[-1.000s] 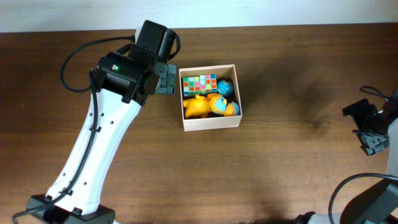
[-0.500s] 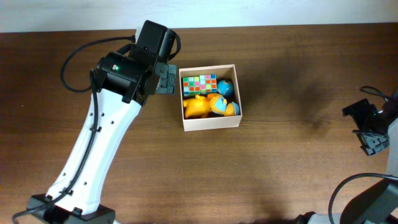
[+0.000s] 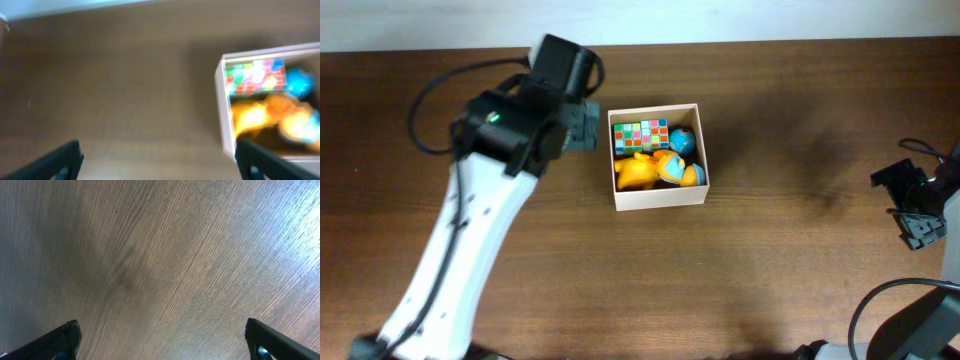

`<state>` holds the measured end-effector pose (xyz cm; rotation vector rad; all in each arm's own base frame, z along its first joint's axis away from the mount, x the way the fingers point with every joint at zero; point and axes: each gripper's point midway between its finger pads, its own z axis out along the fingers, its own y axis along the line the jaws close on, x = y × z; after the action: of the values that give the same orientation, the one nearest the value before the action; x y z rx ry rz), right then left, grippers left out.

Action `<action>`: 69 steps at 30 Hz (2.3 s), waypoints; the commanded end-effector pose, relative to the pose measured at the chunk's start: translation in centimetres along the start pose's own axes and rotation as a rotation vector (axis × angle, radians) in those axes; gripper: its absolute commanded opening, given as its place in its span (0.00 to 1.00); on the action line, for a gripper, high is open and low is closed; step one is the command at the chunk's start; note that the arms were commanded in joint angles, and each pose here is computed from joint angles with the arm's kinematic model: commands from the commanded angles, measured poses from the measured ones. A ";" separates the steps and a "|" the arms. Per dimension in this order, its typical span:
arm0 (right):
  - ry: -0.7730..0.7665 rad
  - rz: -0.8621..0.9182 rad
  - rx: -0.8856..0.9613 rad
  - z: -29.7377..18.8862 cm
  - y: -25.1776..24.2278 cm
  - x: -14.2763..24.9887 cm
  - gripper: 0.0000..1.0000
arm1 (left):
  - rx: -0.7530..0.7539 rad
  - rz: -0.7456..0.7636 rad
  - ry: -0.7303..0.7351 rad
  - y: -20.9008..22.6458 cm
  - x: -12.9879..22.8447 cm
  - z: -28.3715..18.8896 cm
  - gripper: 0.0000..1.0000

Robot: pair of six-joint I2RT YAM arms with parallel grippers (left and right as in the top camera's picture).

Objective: Pack container

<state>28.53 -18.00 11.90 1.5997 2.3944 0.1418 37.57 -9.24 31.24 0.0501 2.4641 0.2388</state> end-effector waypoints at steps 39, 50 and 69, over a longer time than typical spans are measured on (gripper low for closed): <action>0.004 -0.003 0.001 0.1 0.0 0.1 0.99 | 0.186 -0.333 -1.158 8.6 13.7 -4.8 0.99; 0.004 -0.003 0.001 0.1 0.0 0.1 0.99 | 0.204 -0.317 -1.119 7.3 16.3 -1.0 0.99; 0.004 -0.003 0.001 0.1 0.0 0.1 0.99 | 0.137 -0.148 -0.820 5.8 20.6 5.3 0.99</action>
<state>28.52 -17.98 11.88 1.6001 2.3951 0.1425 24.58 -0.65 15.69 -0.0510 1.6557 -0.0722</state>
